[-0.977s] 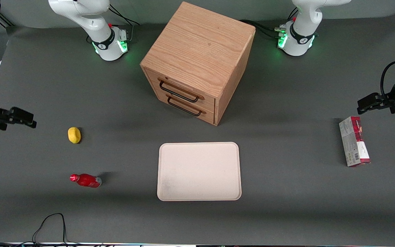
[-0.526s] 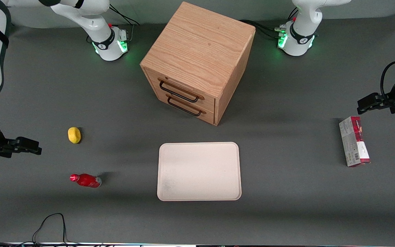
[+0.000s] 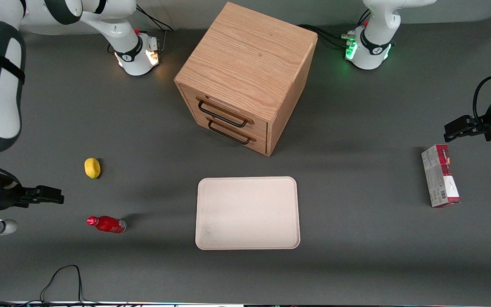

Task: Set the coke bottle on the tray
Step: 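Move the right gripper down toward the red Coca-Cola bottle, then align the open right gripper around the bottle's body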

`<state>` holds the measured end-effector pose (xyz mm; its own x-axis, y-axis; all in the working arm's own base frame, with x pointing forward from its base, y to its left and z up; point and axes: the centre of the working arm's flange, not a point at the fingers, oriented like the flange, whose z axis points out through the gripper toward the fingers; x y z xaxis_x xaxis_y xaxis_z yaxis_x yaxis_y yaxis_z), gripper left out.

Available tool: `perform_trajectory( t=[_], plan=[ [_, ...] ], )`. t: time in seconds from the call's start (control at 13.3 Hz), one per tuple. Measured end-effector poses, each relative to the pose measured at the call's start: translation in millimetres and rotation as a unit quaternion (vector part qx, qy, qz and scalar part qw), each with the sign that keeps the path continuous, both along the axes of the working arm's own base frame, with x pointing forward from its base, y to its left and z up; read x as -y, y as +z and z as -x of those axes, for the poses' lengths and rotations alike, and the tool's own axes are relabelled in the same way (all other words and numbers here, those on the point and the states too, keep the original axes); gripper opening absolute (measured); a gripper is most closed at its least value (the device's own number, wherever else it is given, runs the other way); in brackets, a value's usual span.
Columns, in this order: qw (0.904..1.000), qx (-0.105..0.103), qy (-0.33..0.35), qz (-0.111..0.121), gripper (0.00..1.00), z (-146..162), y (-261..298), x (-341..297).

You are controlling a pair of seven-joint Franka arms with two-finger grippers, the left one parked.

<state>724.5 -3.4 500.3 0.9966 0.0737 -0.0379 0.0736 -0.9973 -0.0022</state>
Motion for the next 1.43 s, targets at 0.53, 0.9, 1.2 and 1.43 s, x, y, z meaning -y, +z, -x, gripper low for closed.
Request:
perform_trajectory(
  t=[0.53,0.9,1.2,1.43],
  plan=[
    [0.9997,0.022,0.007,-0.002,1.00,-30,-106,-11],
    [0.9995,0.031,0.008,-0.003,1.00,-33,-161,-13],
    [0.9995,0.031,0.008,-0.003,1.00,-28,-187,-14],
    [0.9996,0.029,0.008,-0.003,1.00,-24,-198,-13]
  ],
)
